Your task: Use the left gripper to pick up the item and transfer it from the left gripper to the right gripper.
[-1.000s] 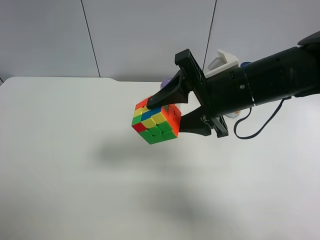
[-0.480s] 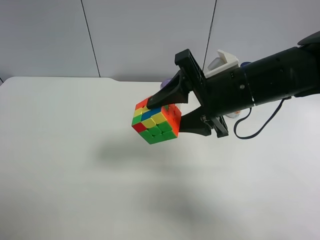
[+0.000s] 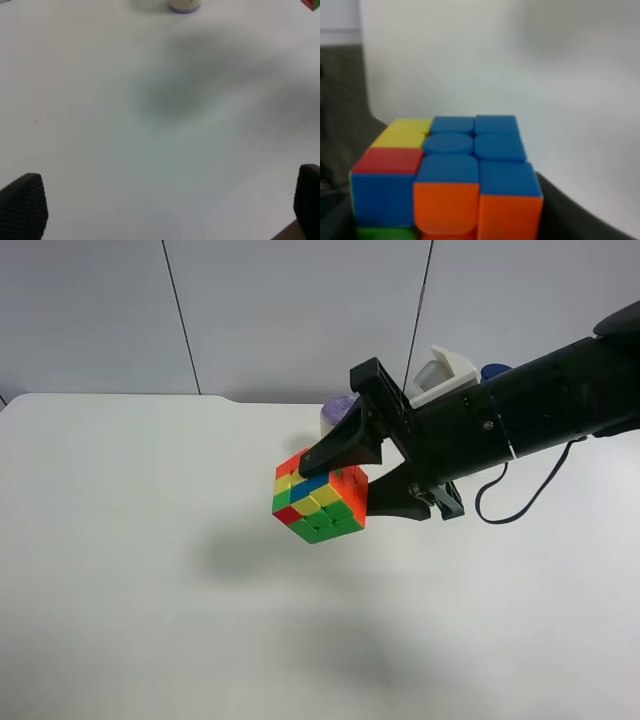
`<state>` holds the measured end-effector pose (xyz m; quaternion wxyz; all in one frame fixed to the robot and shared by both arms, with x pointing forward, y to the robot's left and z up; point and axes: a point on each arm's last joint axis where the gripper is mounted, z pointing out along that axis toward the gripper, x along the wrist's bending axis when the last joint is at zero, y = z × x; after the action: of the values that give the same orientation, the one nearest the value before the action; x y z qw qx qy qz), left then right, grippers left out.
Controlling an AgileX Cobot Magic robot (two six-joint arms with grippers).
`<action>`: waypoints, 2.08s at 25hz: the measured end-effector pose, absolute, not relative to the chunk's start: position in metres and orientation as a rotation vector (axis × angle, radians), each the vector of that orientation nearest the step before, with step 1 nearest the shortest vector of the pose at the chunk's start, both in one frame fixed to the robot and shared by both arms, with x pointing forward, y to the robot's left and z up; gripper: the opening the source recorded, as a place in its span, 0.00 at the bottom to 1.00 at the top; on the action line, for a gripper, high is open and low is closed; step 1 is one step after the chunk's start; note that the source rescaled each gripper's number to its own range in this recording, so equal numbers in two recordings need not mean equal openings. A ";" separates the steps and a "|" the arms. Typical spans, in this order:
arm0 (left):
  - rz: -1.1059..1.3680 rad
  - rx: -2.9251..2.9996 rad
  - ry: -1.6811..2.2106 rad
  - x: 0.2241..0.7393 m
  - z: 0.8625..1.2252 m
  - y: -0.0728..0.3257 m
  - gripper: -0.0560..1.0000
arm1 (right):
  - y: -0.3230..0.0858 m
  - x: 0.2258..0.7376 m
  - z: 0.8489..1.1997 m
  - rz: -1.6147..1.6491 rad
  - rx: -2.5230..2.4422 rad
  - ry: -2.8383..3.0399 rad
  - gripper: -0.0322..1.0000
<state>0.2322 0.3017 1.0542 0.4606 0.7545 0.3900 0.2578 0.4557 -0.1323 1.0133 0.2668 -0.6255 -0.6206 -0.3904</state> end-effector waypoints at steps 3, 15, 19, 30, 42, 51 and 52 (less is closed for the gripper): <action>0.667 1.836 1.014 0.232 1.054 0.301 1.00 | -0.135 0.454 1.009 -1.009 -1.678 -1.778 0.03; 0.909 1.637 1.409 0.232 1.054 0.299 1.00 | -0.169 0.476 1.030 -0.606 -1.835 -2.352 0.03; 0.953 1.592 1.482 0.232 1.054 0.298 1.00 | -0.200 0.491 1.029 -0.530 -1.970 -2.376 0.03; 0.967 1.578 1.504 0.232 1.054 0.298 1.00 | -0.246 0.531 0.968 -0.226 -2.035 -2.395 0.03; 0.967 1.578 1.504 0.232 1.054 0.298 1.00 | -0.245 0.550 0.923 -0.182 -2.031 -2.412 0.03; 0.967 1.578 1.504 0.232 1.054 0.298 1.00 | -0.245 0.547 0.921 -0.142 -2.029 -2.385 0.47; 0.967 1.578 1.504 0.232 1.054 0.298 1.00 | -0.245 0.547 0.921 -0.135 -2.030 -2.379 0.69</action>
<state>0.2323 0.2979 1.0542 0.3695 0.6147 0.5860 0.3770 0.5467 -0.2451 0.9213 0.0056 -0.6485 -0.7600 -0.0433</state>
